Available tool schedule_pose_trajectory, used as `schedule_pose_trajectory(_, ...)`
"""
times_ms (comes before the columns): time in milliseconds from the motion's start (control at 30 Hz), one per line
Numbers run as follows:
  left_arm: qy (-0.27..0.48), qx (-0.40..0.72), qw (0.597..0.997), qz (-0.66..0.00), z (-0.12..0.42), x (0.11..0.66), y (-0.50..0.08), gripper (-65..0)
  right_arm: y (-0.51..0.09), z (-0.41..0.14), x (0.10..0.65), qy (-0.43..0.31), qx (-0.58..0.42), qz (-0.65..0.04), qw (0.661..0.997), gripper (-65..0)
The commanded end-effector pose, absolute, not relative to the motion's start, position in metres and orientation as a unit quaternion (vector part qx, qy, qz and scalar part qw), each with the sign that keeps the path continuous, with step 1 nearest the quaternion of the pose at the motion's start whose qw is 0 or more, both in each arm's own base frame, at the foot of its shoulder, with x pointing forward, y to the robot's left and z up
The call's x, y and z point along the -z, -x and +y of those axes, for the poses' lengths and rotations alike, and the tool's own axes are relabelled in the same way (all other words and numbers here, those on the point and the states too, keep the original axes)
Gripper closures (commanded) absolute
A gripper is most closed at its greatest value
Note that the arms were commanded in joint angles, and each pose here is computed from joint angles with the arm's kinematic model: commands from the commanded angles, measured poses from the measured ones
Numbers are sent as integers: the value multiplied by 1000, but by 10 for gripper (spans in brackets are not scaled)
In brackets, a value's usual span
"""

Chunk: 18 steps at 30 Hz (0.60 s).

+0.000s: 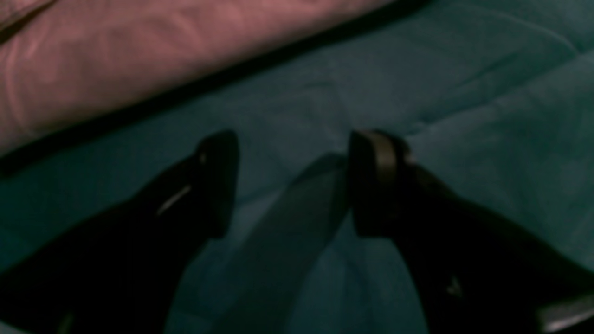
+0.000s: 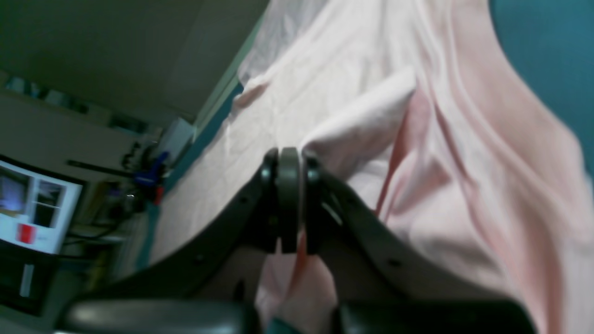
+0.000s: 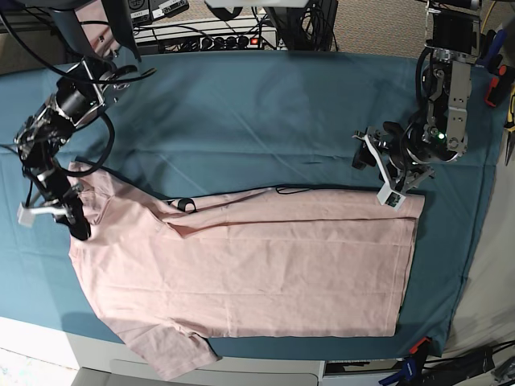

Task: Fold the T-shirt properly
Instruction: 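Lower the right gripper to the folded edge near the sleeve and grasp, then pull the grasped edge toward the robot with the right gripper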

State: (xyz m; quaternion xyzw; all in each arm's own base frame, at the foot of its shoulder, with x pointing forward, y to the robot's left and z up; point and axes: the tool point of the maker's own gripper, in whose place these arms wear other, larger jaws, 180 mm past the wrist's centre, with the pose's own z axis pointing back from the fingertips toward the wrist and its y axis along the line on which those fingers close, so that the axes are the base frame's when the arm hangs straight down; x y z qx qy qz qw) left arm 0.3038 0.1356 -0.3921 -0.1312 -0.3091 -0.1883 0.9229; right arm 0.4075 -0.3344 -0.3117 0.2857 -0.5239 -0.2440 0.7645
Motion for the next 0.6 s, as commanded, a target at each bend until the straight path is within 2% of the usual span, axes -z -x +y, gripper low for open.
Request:
schedule_pose_trajectory(0,129,190,918,-323,138,382,-311,-378,-423,-341,284,-275,223,-557,751,0)
schedule_pose_trajectory(267,129,190,918,-323,138,382,-311,-378,-458,-307,273,-222,127,-554,792,0)
schedule_pose_trajectory(433,129,190,918,-323,138,382,-311,-378,-475,-298,262,-187,85,-559,803,0)
schedule_pose_trajectory(567,129,190,918,-323,138,382,-311,-378,-483,-302,252,-167,84,-571,799,0)
